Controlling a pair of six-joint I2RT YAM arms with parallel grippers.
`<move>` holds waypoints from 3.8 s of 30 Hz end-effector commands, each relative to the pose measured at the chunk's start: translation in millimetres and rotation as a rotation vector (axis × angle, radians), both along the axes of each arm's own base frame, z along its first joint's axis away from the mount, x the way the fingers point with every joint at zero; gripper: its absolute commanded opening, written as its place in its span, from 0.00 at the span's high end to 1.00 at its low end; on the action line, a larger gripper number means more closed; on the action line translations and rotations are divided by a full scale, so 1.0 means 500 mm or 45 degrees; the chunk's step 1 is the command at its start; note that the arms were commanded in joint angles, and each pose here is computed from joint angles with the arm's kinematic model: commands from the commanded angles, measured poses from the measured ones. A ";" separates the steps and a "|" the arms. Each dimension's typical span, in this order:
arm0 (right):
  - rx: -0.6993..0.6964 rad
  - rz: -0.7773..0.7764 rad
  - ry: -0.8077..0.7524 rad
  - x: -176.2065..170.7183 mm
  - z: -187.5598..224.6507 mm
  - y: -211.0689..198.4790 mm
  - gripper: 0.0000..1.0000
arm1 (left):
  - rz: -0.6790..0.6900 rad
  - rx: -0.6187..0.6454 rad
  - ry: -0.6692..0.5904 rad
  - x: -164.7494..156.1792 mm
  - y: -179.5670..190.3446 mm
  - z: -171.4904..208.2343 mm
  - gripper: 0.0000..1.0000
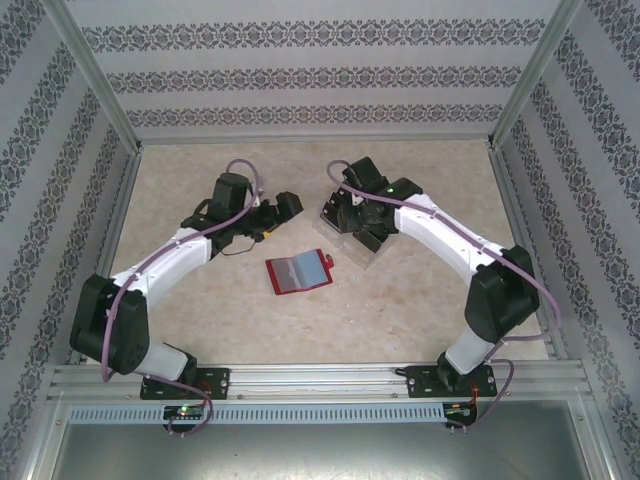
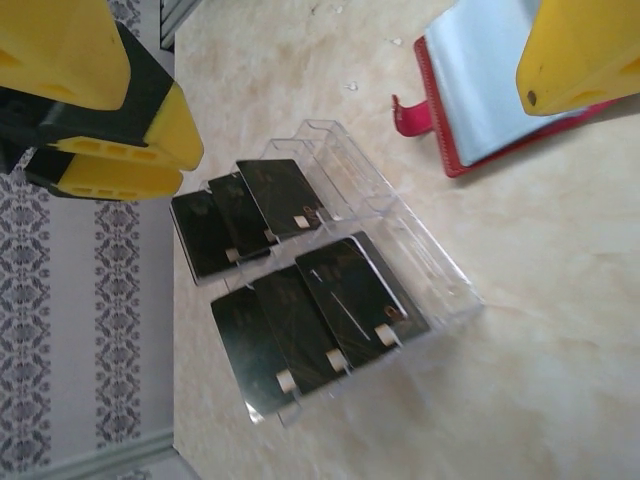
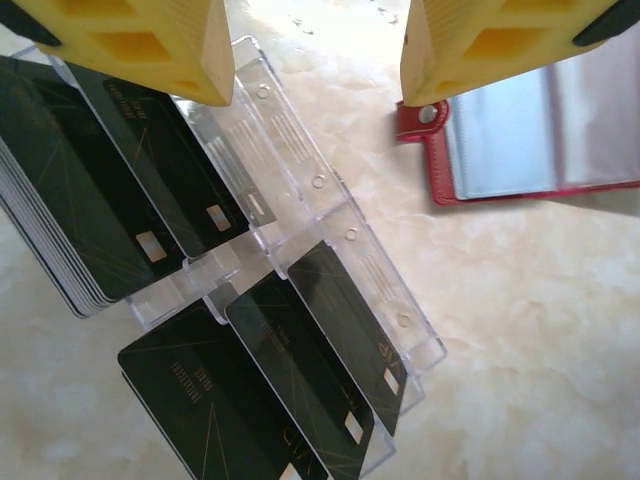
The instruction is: Put the credit cards into the card holder
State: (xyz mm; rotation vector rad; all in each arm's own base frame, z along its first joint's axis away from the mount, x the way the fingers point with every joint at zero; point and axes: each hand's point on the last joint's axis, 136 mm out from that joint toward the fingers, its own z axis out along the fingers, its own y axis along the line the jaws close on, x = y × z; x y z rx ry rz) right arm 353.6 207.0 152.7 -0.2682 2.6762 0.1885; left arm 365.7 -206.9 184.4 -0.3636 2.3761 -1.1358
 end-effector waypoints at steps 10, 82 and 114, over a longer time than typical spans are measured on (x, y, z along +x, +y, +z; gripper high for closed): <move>-0.246 0.078 0.085 0.009 -0.053 -0.035 0.55 | 0.071 0.098 0.121 -0.038 0.082 -0.073 0.00; -0.407 0.104 0.144 0.007 -0.132 -0.077 0.82 | 0.066 0.025 0.156 -0.028 0.066 -0.105 0.00; 0.638 0.063 -0.005 -0.064 0.047 0.180 1.00 | 0.048 0.287 0.254 -0.075 0.116 -0.169 0.00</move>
